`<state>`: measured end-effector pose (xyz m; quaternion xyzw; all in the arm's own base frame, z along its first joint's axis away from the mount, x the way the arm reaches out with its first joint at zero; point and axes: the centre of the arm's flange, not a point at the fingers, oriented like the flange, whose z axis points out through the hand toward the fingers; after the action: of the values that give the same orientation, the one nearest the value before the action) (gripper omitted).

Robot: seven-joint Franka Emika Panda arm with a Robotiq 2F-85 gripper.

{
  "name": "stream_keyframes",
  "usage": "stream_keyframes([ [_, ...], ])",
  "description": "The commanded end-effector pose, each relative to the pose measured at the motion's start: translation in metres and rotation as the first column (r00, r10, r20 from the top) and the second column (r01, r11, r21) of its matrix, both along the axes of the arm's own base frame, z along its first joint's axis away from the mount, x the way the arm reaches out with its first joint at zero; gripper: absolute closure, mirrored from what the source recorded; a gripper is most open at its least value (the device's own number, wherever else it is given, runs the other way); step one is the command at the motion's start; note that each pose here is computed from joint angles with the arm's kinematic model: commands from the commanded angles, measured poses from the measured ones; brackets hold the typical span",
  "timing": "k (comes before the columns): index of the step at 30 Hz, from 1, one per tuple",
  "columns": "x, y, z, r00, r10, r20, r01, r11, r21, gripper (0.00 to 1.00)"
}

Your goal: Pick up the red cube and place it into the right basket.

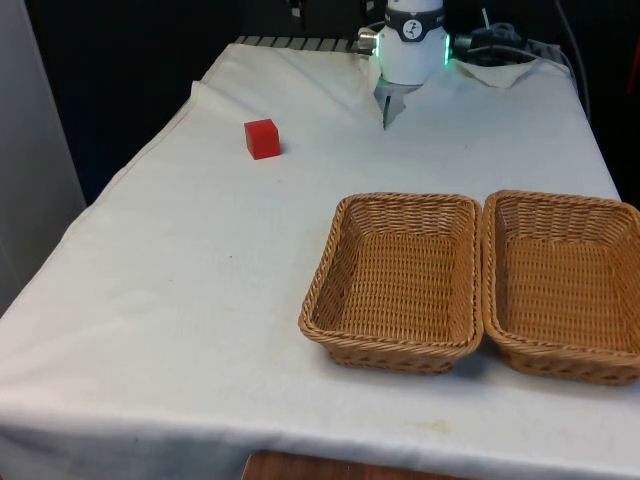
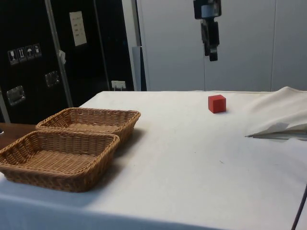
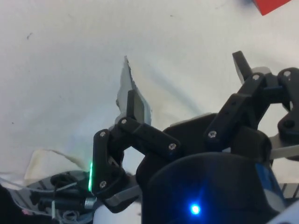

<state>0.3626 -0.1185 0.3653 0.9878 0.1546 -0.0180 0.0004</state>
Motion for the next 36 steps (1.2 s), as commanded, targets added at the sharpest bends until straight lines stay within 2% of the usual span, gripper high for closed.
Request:
stream_keyframes([
  [1,-0.006,-0.004,-0.004,0.9999,0.002,0.016,-0.002,1.0000,-0.004,0.00],
  [2,-0.008,-0.005,-0.007,0.9998,0.004,0.017,-0.004,1.0000,-0.003,0.00],
  [3,-0.005,-0.003,-0.006,1.0000,0.000,0.004,0.000,1.0000,0.001,0.00],
  [4,-0.011,-0.007,-0.011,0.9998,0.005,0.018,-0.005,1.0000,-0.002,0.00],
  [6,-0.016,-0.010,-0.019,0.9997,0.012,0.019,-0.012,0.9999,0.000,0.00],
  [11,-0.016,-0.011,-0.025,0.9990,0.034,0.030,-0.034,0.9994,0.000,0.00],
  [12,-0.017,-0.011,-0.025,0.9993,0.030,0.022,-0.030,0.9995,0.005,0.00],
  [13,-0.016,-0.011,-0.026,0.9990,0.034,0.031,-0.034,0.9994,0.001,0.00],
  [17,-0.019,-0.014,-0.035,0.9977,0.059,0.033,-0.059,0.9982,0.003,0.00],
  [21,-0.020,-0.022,-0.046,0.9973,0.067,0.029,-0.068,0.9977,0.004,0.00],
  [22,-0.021,-0.024,-0.048,0.9976,0.066,0.021,-0.066,0.9977,0.012,0.00],
  [23,-0.021,-0.028,-0.051,0.9972,0.070,0.026,-0.070,0.9975,0.006,0.00],
  [30,-0.023,-0.049,-0.067,0.9968,0.077,0.023,-0.077,0.9970,0.004,0.00],
  [31,-0.022,-0.044,-0.066,0.9970,0.076,0.015,-0.076,0.9971,0.008,0.00],
  [32,-0.025,-0.056,-0.072,0.9968,0.076,0.025,-0.076,0.9971,0.003,0.00],
  [36,-0.027,-0.067,-0.080,0.9964,0.078,0.033,-0.078,0.9969,-0.001,0.00],
])
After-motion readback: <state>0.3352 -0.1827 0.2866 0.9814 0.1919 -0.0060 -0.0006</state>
